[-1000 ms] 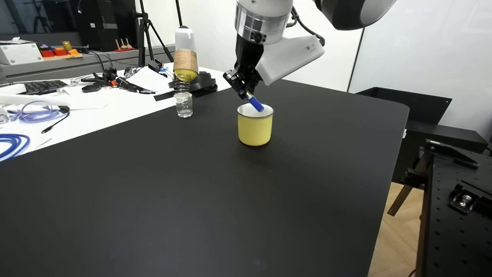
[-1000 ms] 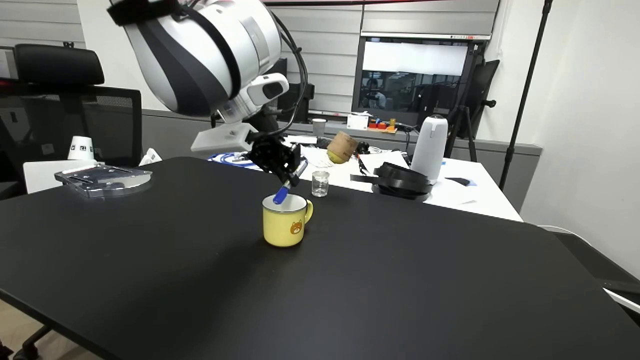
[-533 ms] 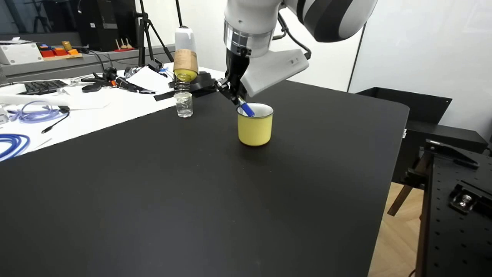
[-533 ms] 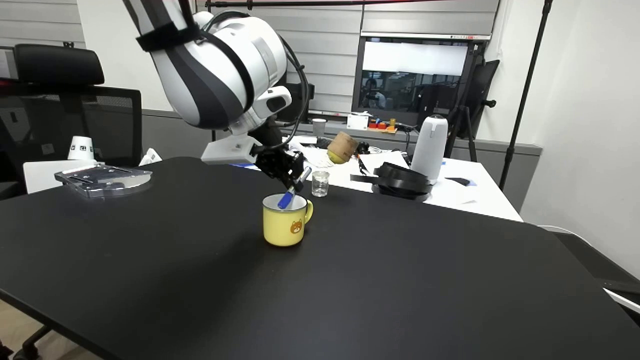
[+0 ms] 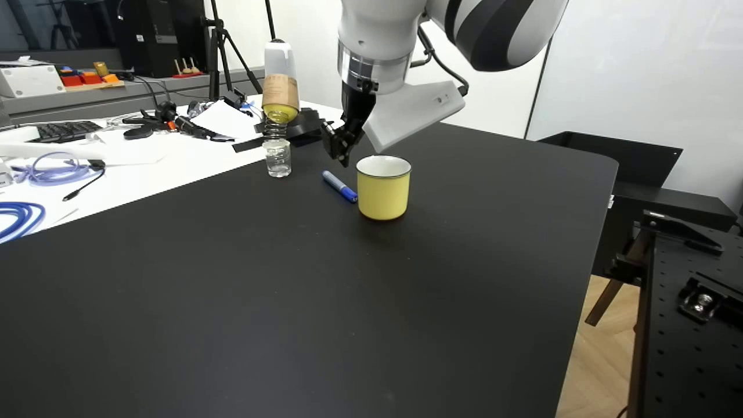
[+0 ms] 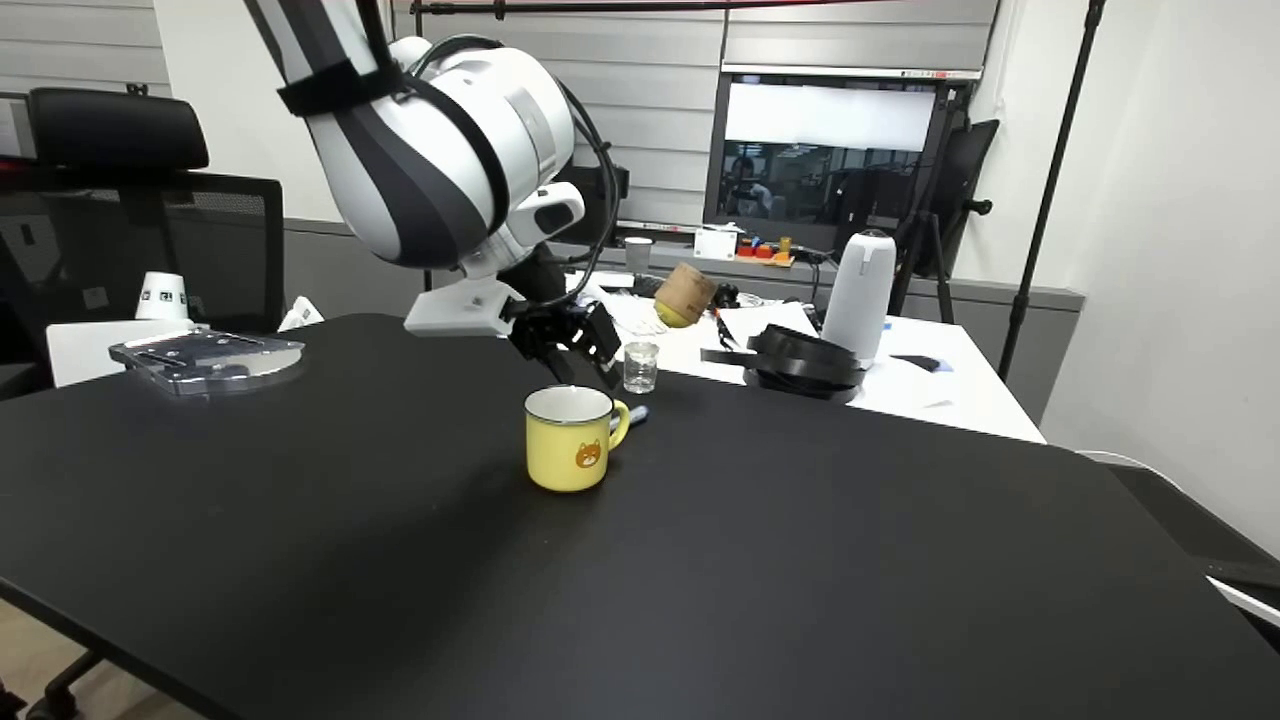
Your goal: Put the marker in the mug, put it back on the table, and then put it in the mug again
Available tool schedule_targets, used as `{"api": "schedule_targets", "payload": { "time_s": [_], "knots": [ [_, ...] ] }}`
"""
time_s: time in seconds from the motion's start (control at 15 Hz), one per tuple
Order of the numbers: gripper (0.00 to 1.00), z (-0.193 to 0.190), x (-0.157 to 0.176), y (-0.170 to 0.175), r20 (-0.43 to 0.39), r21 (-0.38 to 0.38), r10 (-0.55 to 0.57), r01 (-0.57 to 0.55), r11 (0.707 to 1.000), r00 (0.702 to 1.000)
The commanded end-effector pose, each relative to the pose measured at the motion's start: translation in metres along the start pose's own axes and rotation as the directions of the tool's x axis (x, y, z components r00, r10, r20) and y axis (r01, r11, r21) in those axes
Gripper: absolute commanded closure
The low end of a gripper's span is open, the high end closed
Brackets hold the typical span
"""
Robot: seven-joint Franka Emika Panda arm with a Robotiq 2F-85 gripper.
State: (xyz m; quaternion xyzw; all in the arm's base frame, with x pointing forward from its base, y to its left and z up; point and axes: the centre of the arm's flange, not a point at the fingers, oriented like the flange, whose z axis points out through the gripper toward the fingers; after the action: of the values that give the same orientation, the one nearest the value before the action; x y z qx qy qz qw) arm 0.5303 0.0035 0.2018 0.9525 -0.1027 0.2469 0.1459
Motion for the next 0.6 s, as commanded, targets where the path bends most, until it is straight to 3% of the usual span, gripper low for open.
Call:
{"api": "schedule_targets", "payload": {
  "time_s": [0.0,0.27,0.53],
  "knots": [
    [0.0,-0.019,0.013,0.006,-0.018,0.002,0.021,-0.021,1.0,1.0],
    [0.0,-0.033,0.034,0.002,0.014,0.002,0.032,-0.032,0.999,0.999],
    [0.0,-0.018,0.055,-0.001,0.25,-0.007,0.06,-0.06,0.998,0.966]
  ]
}}
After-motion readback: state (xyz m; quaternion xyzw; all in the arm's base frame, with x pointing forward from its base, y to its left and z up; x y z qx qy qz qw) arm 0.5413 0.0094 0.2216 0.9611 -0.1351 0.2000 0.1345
